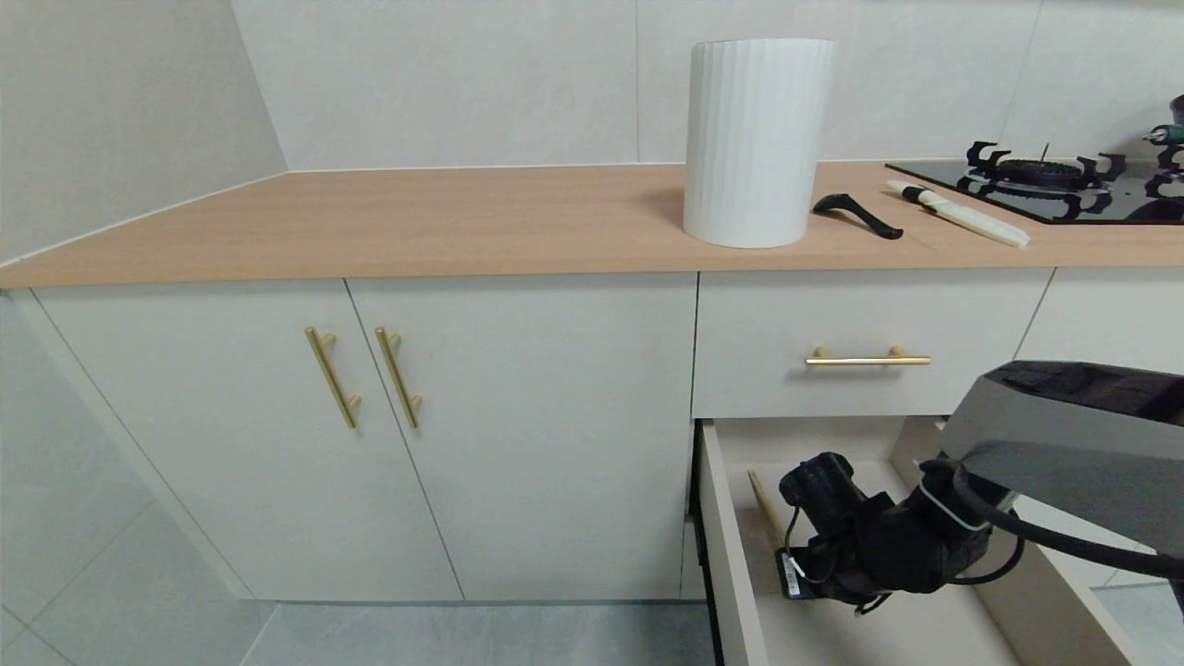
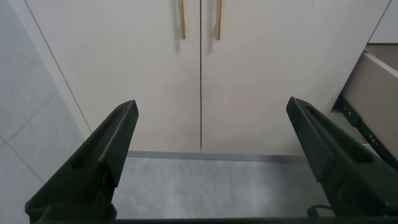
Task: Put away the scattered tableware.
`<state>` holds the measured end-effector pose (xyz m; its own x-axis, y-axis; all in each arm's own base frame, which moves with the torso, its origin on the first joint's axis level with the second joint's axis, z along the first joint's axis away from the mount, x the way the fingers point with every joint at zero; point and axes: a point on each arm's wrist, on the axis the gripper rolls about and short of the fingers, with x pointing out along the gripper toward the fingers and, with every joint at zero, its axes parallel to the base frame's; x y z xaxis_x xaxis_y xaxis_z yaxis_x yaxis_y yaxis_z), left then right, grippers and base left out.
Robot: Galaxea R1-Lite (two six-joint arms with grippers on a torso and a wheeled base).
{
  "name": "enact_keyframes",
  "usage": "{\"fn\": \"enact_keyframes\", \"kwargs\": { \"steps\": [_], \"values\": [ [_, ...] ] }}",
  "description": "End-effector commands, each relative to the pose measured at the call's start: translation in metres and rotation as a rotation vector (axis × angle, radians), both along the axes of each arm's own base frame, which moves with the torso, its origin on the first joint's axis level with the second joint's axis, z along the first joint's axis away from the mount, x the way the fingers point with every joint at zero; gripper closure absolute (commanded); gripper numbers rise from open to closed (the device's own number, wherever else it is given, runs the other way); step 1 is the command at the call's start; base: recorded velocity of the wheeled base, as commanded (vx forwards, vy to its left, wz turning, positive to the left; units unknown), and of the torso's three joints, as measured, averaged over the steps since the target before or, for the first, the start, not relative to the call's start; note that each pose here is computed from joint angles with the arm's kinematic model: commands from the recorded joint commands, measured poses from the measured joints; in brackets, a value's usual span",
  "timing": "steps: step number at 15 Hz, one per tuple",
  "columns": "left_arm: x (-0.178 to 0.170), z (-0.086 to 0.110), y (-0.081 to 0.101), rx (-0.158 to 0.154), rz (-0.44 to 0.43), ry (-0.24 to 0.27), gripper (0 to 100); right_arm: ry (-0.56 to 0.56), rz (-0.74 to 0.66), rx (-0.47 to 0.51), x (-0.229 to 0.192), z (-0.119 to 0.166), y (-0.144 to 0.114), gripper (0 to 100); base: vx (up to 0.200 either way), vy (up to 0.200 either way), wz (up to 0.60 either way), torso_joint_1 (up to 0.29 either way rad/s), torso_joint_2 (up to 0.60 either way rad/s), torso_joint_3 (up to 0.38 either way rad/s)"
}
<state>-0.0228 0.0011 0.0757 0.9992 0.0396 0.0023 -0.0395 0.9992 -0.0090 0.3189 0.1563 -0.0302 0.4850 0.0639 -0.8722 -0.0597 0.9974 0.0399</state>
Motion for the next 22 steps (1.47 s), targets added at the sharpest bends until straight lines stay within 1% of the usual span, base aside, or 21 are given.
{"fn": "enact_keyframes", "kwargs": {
  "steps": [1,9,10,15,16,17,18,19,20,22],
  "values": [
    [0.0,0.0,0.0,0.0,0.0,-0.001,0,0.011,0.001,-0.005,0.0,-0.007,0.0,100,0.0,0.0,0.0,0.0,0.0,0.0],
    [0.0,0.0,0.0,0.0,0.0,0.001,0,0.011,0.001,-0.005,0.0,-0.007,0.0,100,0.0,0.0,0.0,0.0,0.0,0.0],
    [0.0,0.0,0.0,0.0,0.0,-0.001,0,0.009,0.001,-0.004,0.0,-0.006,0.0,0,0.0,0.0,0.0,0.0,0.0,0.0],
    [0.0,0.0,0.0,0.0,0.0,-0.001,0,0.004,0.001,-0.002,0.0,-0.004,0.0,0,0.0,0.0,0.0,0.0,0.0,0.0],
    [0.0,0.0,0.0,0.0,0.0,-0.001,0,-0.018,0.001,0.009,0.0,0.006,0.0,0,0.0,0.0,0.0,0.0,0.0,0.0],
    [0.0,0.0,0.0,0.0,0.0,-0.001,0,-0.052,0.002,0.028,-0.001,0.023,0.0,0,0.0,0.0,0.0,0.0,0.0,0.0],
    [0.0,0.0,0.0,0.001,0.0,-0.001,0,-0.118,0.004,0.071,-0.007,0.059,-0.003,0,0.0,0.0,0.0,0.0,0.0,0.0],
    [0.0,0.0,0.0,0.0,0.0,-0.001,0,-0.147,0.001,0.085,-0.011,0.08,-0.007,0,0.0,0.0,0.0,0.0,0.0,0.0],
    [0.0,0.0,0.0,0.0,0.0,-0.001,0,-0.182,-0.005,0.1,-0.017,0.106,-0.013,0,0.0,0.0,0.0,0.0,0.0,0.0],
    [0.0,0.0,0.0,0.0,0.0,-0.001,0,-0.254,-0.014,0.133,-0.028,0.145,-0.023,0,0.0,0.0,0.0,0.0,0.0,0.0]
  ]
}}
